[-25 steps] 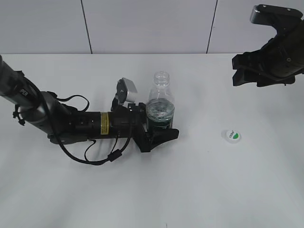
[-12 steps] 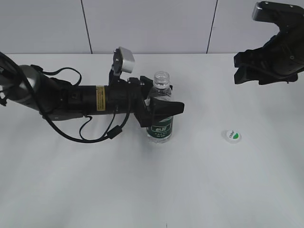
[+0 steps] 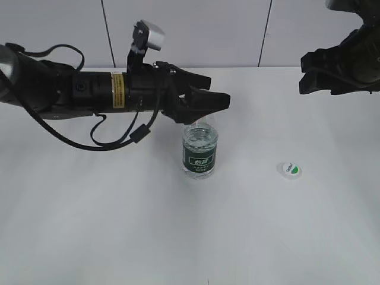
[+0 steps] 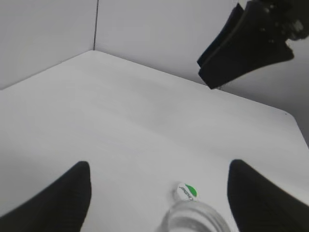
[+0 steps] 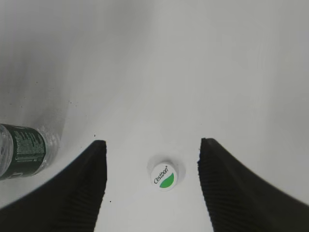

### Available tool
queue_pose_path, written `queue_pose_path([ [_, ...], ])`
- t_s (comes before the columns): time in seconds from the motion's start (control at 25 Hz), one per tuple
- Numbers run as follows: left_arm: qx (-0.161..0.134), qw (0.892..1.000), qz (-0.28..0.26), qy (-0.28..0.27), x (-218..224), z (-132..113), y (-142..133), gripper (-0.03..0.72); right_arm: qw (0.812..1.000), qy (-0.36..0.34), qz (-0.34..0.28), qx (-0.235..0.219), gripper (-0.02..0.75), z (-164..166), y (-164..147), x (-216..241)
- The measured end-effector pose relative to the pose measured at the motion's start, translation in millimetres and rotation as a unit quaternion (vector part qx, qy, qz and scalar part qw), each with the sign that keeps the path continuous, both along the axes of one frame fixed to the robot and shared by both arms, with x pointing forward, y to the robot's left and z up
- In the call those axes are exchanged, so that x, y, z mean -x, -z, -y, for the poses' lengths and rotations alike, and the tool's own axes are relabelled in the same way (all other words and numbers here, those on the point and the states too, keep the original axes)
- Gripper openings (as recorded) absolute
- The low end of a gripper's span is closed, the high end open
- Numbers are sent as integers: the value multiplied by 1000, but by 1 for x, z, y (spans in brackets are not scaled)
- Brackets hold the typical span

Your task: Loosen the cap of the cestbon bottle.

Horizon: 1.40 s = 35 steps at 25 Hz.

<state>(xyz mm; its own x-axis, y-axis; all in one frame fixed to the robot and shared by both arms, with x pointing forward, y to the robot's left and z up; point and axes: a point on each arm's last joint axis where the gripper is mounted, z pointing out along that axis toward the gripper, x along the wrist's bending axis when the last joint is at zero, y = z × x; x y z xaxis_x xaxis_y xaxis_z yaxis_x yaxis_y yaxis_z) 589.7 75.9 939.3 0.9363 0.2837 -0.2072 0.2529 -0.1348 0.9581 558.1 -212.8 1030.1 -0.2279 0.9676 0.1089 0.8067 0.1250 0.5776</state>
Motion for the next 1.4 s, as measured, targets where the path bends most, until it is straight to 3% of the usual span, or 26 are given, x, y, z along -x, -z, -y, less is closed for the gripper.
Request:
queue_pose_path([
  [0.28, -28, 997, -4, -70, -1, -10, -43, 533, 1000, -11, -5, 18, 459, 1, -9, -2],
  [0.44, -43, 987, -16, -154, -5, -26, -71, 533, 999, -20, -13, 37, 459, 2, -18, -3],
  [0.68, -75, 949, -28, -304, -13, -67, -104, 533, 992, -37, -92, 82, 459, 8, -26, 9],
  [0.88, -95, 918, -36, -384, -17, -88, -110, 533, 985, -35, -142, 90, 459, 14, -42, 32],
  [1.12, -129, 872, -49, -469, -24, -111, -105, 533, 988, -32, -128, 85, 459, 27, -74, 88],
  [1.24, -129, 859, -61, -491, -24, -115, -104, 533, 991, -30, -99, 80, 459, 36, -84, 121],
  [1.4, -123, 856, -66, -498, -23, -116, -106, 533, 995, -27, -62, 77, 459, 47, -87, 164],
])
